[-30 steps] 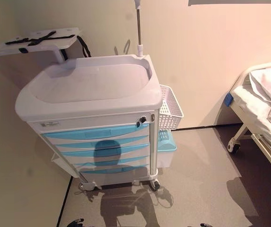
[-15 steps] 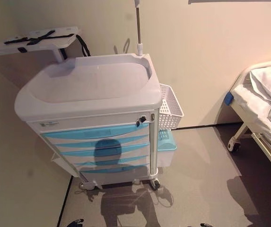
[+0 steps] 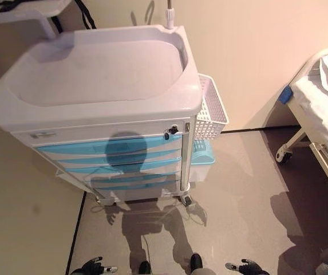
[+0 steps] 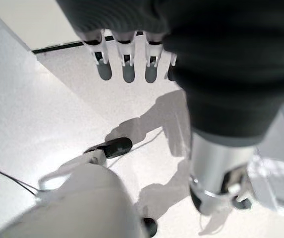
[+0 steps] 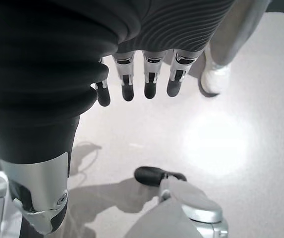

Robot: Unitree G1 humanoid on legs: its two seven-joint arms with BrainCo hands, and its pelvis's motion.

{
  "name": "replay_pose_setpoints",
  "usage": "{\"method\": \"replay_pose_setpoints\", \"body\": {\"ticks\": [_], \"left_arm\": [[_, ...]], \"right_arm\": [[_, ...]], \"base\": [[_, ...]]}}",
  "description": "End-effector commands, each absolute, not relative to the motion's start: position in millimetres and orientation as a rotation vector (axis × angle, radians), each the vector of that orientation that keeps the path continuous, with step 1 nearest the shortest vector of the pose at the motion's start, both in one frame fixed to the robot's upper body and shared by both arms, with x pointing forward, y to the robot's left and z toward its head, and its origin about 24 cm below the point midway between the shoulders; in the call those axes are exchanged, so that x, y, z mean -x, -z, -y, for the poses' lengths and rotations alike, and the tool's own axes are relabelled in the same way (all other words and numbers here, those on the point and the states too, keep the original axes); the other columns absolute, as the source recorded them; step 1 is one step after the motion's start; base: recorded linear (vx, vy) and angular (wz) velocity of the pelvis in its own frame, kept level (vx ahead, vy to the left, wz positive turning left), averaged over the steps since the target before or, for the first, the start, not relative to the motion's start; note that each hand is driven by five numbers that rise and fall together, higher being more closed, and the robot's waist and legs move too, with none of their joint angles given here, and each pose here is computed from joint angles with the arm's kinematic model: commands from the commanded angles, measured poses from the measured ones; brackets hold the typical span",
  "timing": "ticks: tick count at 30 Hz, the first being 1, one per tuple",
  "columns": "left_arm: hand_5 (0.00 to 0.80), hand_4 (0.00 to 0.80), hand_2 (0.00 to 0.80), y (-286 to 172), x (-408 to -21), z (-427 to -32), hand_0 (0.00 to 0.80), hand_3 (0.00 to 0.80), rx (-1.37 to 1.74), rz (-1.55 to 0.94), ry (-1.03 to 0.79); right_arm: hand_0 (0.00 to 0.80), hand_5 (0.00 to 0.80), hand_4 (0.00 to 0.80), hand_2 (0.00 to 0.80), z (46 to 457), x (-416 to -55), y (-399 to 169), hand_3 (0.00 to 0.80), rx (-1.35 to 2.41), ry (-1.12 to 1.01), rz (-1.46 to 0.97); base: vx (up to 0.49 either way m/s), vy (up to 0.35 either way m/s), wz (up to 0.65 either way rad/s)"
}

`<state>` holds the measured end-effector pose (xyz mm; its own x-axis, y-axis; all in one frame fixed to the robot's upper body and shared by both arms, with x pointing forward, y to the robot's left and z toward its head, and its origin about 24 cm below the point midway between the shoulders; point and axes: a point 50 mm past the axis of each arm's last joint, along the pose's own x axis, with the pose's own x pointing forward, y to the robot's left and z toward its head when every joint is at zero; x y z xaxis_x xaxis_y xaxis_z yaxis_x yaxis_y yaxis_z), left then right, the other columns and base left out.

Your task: Open the drawer and pick up the medicine

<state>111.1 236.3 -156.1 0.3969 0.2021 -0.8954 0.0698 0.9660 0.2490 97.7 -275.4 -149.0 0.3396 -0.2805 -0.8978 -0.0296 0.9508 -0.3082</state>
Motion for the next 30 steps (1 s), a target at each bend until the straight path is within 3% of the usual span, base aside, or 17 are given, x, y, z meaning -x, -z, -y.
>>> {"method": "replay_pose_setpoints", "body": {"ticks": [1,18,30], "left_arm": [[0.0,0.0,0.0,139,-147,-255,0.0,0.0,-0.257,-1.035,-0.187],[0.0,0.0,0.0,114,-200,-242,0.0,0.0,-0.114,-0.81,-0.228],[0.0,0.0,0.0,57,-266,-204,0.0,0.0,0.11,-0.445,-0.163]], "right_arm": [[0.0,0.0,0.0,0.0,275,-121,143,0.0,0.349,0.154,-1.165],[0.0,0.0,0.0,0.0,271,-144,137,0.0,0.351,0.159,-1.086],[0.0,0.0,0.0,0.0,272,-156,131,0.0,0.344,0.191,-1.039]], "base": [[-0.065,-0.014,0.13],[-0.035,-0.004,0.01],[-0.098,0.002,0.01]]}}
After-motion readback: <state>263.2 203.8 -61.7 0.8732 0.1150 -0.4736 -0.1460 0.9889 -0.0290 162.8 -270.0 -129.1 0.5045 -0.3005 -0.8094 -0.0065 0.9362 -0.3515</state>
